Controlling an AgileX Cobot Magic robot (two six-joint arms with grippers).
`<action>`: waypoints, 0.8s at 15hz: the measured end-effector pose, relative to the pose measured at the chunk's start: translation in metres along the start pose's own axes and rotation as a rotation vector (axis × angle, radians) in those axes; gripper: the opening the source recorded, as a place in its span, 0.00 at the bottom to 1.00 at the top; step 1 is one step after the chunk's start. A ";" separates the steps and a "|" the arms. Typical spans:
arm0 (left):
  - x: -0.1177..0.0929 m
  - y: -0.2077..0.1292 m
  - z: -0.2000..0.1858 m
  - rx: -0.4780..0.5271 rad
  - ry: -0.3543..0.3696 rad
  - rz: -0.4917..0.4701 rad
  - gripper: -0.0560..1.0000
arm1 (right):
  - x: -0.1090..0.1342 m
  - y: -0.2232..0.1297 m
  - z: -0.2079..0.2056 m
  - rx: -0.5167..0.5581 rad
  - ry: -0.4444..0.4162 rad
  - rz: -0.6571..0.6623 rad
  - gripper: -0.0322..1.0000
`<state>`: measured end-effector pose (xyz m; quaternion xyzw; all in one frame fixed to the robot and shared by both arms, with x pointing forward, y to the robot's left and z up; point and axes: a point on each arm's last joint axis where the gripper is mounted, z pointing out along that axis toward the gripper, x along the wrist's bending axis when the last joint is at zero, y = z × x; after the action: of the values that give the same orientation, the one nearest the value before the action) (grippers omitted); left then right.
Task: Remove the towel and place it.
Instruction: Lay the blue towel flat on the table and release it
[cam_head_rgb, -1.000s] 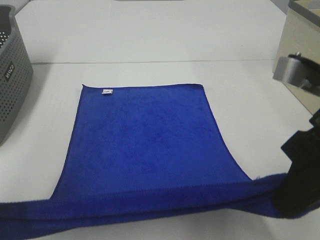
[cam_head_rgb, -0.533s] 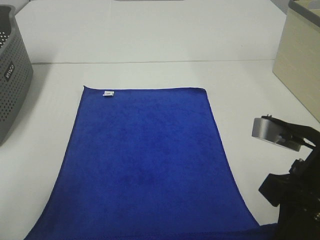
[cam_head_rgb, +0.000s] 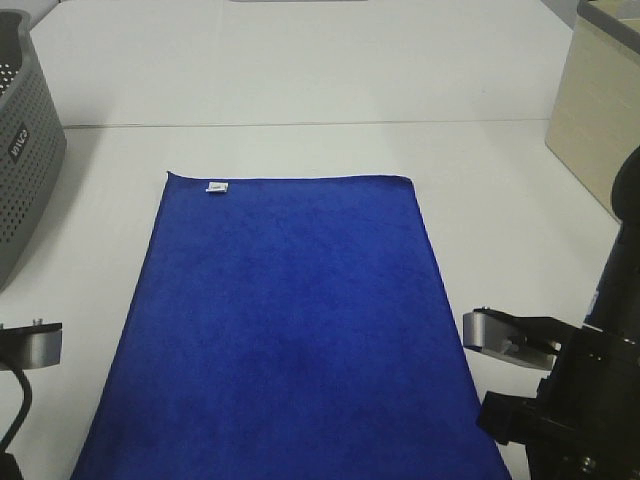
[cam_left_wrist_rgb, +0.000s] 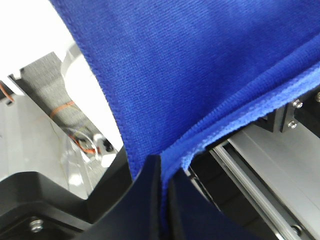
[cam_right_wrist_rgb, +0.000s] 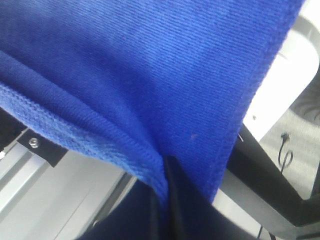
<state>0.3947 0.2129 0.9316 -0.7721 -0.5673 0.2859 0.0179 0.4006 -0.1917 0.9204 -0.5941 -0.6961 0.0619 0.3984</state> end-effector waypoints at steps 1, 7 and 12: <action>0.002 0.003 0.004 0.026 -0.010 -0.016 0.05 | -0.003 0.005 0.005 0.033 0.001 0.007 0.05; 0.014 0.019 0.028 0.143 -0.031 -0.080 0.05 | -0.016 0.022 0.023 0.139 0.012 0.046 0.05; 0.018 0.032 0.033 0.177 -0.033 -0.087 0.05 | -0.018 0.025 0.025 0.127 0.006 0.045 0.05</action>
<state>0.4101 0.2076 0.8850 -0.7374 -0.5730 0.3465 0.0891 0.4038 -0.1910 0.8810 -0.5832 -0.6760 0.1129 0.4360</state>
